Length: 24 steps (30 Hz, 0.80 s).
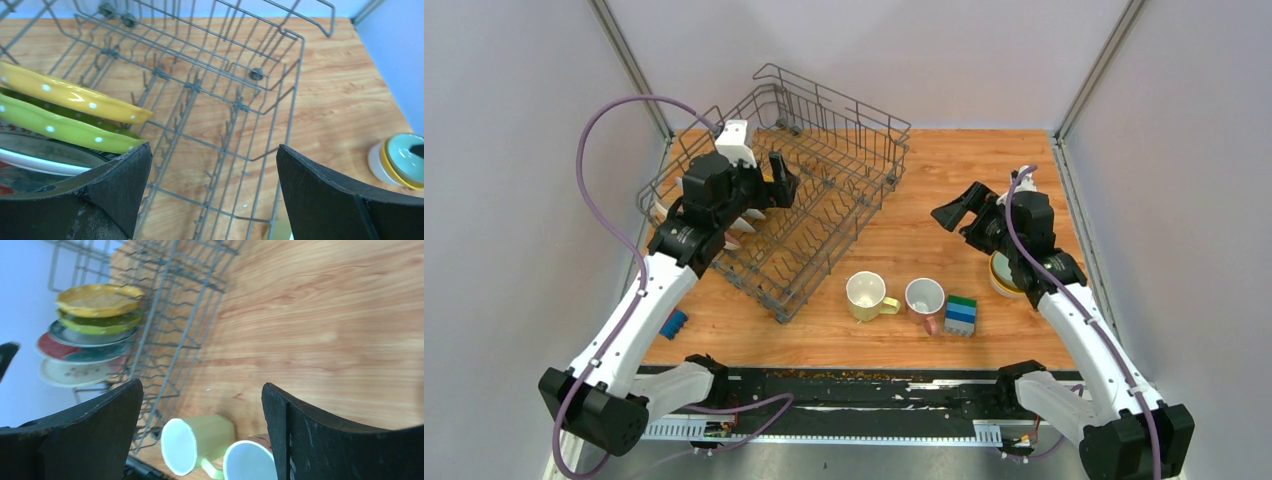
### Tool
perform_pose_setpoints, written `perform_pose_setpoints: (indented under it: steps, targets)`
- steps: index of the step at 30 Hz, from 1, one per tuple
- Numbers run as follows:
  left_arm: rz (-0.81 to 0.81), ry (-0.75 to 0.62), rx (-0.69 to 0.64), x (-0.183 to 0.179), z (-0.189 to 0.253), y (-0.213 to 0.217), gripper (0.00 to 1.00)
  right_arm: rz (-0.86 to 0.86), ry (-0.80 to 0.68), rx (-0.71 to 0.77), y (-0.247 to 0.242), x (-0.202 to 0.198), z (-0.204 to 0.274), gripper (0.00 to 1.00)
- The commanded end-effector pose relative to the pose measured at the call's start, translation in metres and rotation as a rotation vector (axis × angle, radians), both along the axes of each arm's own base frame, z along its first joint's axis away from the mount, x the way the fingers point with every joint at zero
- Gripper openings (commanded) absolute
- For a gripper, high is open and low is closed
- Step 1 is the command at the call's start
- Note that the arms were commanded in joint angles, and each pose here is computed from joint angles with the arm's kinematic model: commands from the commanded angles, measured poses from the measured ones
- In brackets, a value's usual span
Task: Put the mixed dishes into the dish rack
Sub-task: Insert the plate into the dish rack, then pick up the bowl from the center of the board.
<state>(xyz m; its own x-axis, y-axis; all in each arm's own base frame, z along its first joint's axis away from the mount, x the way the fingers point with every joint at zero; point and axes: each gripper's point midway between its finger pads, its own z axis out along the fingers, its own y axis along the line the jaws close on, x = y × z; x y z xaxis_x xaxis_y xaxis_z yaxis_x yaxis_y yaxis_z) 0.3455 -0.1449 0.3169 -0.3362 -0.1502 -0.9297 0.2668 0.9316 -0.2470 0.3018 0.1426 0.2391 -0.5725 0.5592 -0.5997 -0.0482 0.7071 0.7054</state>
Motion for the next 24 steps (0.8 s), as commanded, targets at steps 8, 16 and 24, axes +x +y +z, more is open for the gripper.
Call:
perform_pose_setpoints:
  steps: [8,16,24]
  targets:
    - [-0.249,-0.061,-0.190,-0.031,0.016,-0.043,1.00,-0.553,0.145,-0.487,-0.133,-0.016,0.004,0.99]
    - [-0.261,-0.050,-0.250,-0.039,0.006,-0.047,1.00,-0.694,0.202,-0.479,-0.162,-0.045,-0.012,1.00]
    - [-0.242,-0.063,-0.214,-0.040,0.004,-0.040,1.00,-0.796,0.337,-0.375,-0.191,-0.052,-0.047,0.91]
